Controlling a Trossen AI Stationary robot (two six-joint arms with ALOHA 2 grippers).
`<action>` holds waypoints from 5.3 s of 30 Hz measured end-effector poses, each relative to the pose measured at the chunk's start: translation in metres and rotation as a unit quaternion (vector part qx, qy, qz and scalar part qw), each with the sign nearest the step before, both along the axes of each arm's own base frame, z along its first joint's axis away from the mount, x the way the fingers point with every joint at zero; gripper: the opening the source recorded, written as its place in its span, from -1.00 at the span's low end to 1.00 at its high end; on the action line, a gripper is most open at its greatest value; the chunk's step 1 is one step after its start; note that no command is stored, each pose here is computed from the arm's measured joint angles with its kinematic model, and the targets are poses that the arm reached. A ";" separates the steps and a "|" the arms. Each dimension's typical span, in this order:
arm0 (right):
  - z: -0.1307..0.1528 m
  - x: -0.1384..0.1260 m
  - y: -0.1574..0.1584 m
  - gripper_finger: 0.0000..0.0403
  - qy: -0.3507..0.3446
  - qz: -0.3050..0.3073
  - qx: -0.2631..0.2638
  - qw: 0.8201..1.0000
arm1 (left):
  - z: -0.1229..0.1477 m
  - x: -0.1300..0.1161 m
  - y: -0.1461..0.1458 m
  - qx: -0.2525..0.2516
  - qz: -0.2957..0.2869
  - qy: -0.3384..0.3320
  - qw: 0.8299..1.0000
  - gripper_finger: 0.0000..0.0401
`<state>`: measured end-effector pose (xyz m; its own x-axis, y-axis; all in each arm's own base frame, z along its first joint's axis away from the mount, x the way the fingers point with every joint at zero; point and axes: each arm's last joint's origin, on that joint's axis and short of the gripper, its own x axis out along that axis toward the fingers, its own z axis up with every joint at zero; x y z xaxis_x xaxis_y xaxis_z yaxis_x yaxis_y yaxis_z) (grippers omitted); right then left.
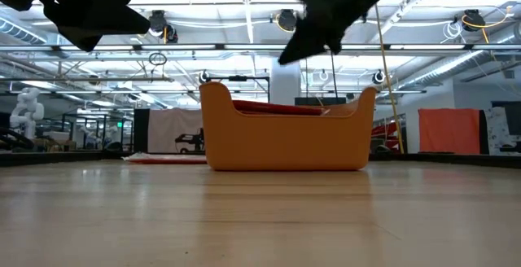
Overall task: Sort popcorn bags into baskets
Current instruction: Put the red popcorn bag into the orange bin
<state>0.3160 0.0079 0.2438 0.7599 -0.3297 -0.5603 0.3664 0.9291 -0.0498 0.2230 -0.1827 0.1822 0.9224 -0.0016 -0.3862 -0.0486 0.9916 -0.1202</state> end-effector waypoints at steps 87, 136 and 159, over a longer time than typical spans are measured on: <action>-0.091 -0.006 0.227 -1.00 -0.173 0.145 -0.013 0.974 | -0.076 -0.052 -0.108 0.376 -0.061 0.344 0.858 -0.17; -0.083 0.074 0.249 0.03 -0.079 0.144 -0.195 0.967 | 0.052 0.006 -0.068 0.217 -0.091 0.194 0.952 -0.98; -0.084 0.076 0.245 -0.90 -0.091 0.120 -0.149 0.977 | 0.005 0.030 -0.075 0.243 -0.017 0.193 0.950 0.14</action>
